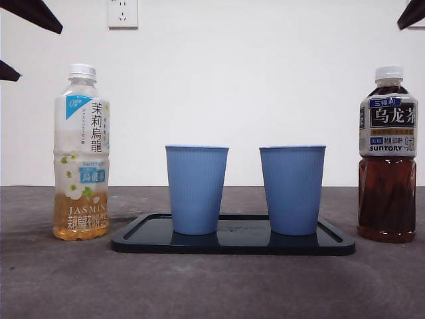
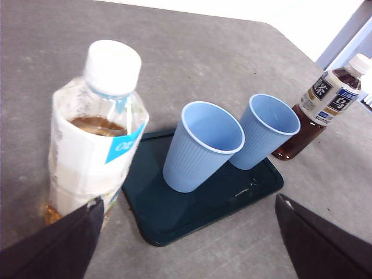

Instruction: Pour the drink into the cup

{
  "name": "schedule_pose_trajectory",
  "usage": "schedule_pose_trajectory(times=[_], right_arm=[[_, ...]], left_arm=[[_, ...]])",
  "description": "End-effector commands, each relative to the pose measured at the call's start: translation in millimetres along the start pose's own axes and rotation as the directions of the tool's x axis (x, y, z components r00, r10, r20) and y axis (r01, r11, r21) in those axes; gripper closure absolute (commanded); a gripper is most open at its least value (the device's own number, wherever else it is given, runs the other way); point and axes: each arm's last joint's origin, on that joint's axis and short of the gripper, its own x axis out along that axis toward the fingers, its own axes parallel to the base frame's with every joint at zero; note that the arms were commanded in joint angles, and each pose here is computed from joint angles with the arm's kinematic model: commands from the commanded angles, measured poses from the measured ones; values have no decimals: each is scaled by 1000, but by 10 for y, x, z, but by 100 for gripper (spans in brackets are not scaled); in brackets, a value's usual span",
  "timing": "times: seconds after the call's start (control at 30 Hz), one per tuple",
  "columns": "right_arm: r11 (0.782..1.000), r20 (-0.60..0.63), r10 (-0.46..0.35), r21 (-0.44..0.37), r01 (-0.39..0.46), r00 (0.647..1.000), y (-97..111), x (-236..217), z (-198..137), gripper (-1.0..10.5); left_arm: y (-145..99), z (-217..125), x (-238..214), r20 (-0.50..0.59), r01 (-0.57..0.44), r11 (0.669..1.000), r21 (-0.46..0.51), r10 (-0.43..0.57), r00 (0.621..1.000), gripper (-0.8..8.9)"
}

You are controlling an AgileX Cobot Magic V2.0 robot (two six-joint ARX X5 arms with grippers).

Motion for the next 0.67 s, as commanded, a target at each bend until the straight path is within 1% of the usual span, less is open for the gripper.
schedule_pose_trajectory(times=[0.03,0.13,0.23,0.3,0.47,0.67], right_arm=[[1000,5,-6,4,6,1000,-13,109,-66,453],[1000,35,-18,-13,18,999,-33,241,-177,453],[996,76,-81,-26,83,994,-79,344,-299,453],[994,108,-100,-34,104,989,-112,400,-375,453],[992,181,-107,-44,116,978,-178,516,-490,453],[992,205,-105,-46,117,973,-226,674,-510,453]], left_arm=[[-37,61,1,17,24,1000,13,-24,1000,346],[-46,57,13,11,32,999,22,-32,999,346],[-50,58,16,11,34,999,23,-34,999,346],[-50,59,16,12,34,999,24,-35,999,346],[-51,61,16,14,35,999,25,-35,999,346],[-51,64,16,17,35,999,26,-35,999,346]])
